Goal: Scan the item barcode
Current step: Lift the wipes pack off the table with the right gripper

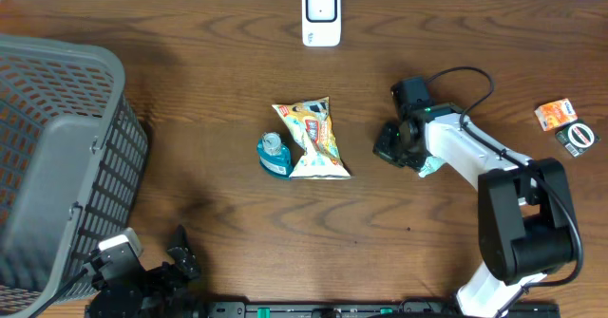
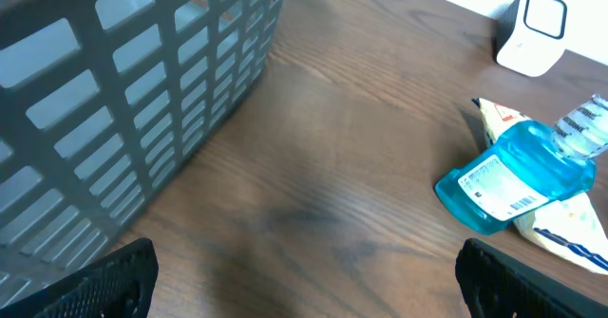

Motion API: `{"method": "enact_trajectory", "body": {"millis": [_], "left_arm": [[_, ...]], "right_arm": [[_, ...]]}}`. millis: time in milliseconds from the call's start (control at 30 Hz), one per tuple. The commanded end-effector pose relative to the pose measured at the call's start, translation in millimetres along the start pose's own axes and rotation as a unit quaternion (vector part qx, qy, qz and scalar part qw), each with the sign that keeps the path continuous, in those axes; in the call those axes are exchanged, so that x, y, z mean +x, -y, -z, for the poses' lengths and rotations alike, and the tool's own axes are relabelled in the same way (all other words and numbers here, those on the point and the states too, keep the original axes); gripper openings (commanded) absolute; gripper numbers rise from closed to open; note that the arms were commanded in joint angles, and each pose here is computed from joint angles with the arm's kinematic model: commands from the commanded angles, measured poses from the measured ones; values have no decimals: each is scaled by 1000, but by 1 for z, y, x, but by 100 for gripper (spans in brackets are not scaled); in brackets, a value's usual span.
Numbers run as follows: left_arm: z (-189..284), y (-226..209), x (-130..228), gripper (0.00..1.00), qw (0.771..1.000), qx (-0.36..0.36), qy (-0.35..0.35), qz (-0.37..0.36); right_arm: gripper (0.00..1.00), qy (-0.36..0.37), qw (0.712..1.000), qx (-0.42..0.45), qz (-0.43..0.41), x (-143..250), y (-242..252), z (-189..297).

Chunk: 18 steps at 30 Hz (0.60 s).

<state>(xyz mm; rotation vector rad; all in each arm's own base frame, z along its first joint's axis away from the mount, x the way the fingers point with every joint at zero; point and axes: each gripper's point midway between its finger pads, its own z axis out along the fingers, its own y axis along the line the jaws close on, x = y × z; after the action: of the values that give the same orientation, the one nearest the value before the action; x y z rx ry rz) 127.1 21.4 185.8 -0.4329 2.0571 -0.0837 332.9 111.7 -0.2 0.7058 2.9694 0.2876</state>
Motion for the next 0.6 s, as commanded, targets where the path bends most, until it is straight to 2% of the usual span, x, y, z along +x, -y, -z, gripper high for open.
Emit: {"method": "enact_trajectory", "body": {"millis": [0,100,167,300,567], "left_arm": [[2,1,-2,99,1000,5,6,-8],[2,1,-2,99,1000,5,6,-8],[2,1,-2,99,1000,5,6,-8],[2,1,-2,99,1000,5,6,-8],[2,1,-2,99,1000,5,6,-8]], "right_arm": [[7,38,998,25,49,-6,17,40],[18,86,996,-15,16,-14,13,85],[26,156,986,-35,-41,-28,17,126],[35,275,952,24,-130,-53,49,161],[38,229,965,43,-116,-65,32,94]]}}
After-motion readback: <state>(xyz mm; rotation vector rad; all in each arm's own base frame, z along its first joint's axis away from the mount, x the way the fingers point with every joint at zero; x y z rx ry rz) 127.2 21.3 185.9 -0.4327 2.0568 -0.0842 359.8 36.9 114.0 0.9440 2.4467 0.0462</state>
